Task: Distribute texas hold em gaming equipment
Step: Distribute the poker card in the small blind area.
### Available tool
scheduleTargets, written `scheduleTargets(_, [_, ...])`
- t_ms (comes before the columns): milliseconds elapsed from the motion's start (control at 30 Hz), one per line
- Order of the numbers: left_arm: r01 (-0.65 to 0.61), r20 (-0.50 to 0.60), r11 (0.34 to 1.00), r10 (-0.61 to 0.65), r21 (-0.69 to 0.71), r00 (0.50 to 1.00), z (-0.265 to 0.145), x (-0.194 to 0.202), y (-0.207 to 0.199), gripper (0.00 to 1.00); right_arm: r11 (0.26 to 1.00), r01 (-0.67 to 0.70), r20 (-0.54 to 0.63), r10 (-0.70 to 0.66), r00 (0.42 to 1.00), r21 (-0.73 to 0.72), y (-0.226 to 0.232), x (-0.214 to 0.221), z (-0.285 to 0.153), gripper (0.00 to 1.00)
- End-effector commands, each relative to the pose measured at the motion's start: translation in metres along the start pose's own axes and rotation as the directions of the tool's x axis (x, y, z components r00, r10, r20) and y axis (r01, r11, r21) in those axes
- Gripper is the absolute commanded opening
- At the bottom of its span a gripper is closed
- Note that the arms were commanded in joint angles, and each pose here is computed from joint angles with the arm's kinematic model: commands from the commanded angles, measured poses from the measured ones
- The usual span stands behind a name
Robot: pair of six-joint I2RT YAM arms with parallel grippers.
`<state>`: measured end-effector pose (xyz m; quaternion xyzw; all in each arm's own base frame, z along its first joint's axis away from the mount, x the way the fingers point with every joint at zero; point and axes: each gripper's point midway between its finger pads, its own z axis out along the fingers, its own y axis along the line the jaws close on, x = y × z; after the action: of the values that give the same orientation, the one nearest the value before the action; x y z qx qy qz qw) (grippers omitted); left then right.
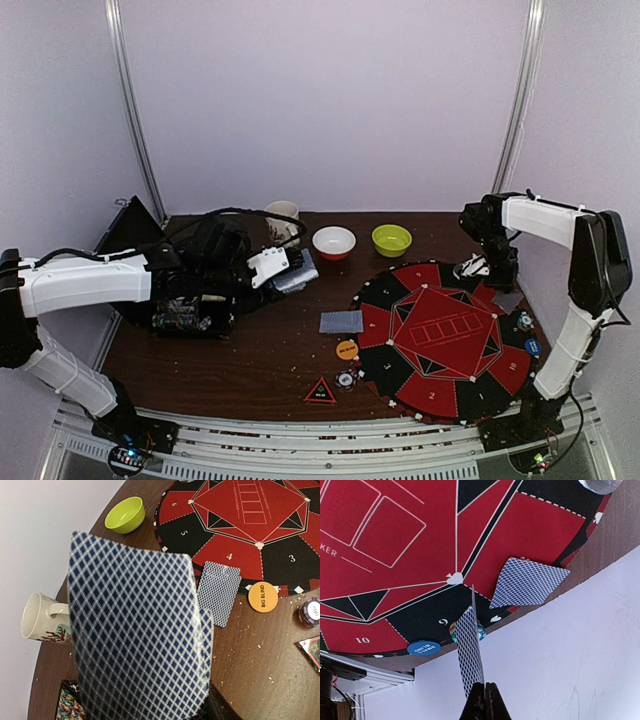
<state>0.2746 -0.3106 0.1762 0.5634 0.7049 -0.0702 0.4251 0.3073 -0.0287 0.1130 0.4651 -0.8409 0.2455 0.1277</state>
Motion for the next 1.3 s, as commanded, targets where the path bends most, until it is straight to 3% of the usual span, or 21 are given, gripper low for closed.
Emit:
scheduleTargets(0, [0.008,0.085,1.0,-0.006,-0.023,0.996,-0.009,-0.022,0.008,0.45,0.994,0.103,0.002,-0.103,0.995,-0.037,0.001,-0.006,0.015,0.0])
scheduleTargets(200, [0.009,0.081,1.0,-0.006,-0.027,0.997,-0.009,-0.021,0.008,0.45,0.986,0.165,0.046,-0.164,0.985,-0.036,-0.005,-0.022,0.035,0.0])
scheduleTargets(467, [0.007,0.072,1.0,-0.005,-0.026,0.997,-0.007,-0.019,0.008,0.45,0.977,0.208,0.001,-0.208,0.978,0.038,-0.022,-0.029,0.057,0.0])
scheduleTargets(733, [0.007,0.066,1.0,-0.005,-0.023,0.998,-0.006,-0.017,0.007,0.45,0.979,0.202,-0.003,-0.202,0.979,0.041,-0.033,-0.026,0.059,0.0])
scheduleTargets(1067, [0.007,0.062,1.0,-0.006,-0.019,0.998,-0.004,-0.016,0.006,0.45,0.982,0.184,0.133,-0.177,0.975,-0.045,-0.021,-0.029,0.038,0.0])
scheduleTargets(1267, [0.006,0.062,1.0,-0.005,-0.02,0.998,-0.005,-0.017,0.006,0.45,0.99,0.136,0.126,-0.132,0.983,-0.027,-0.034,-0.023,0.037,0.0])
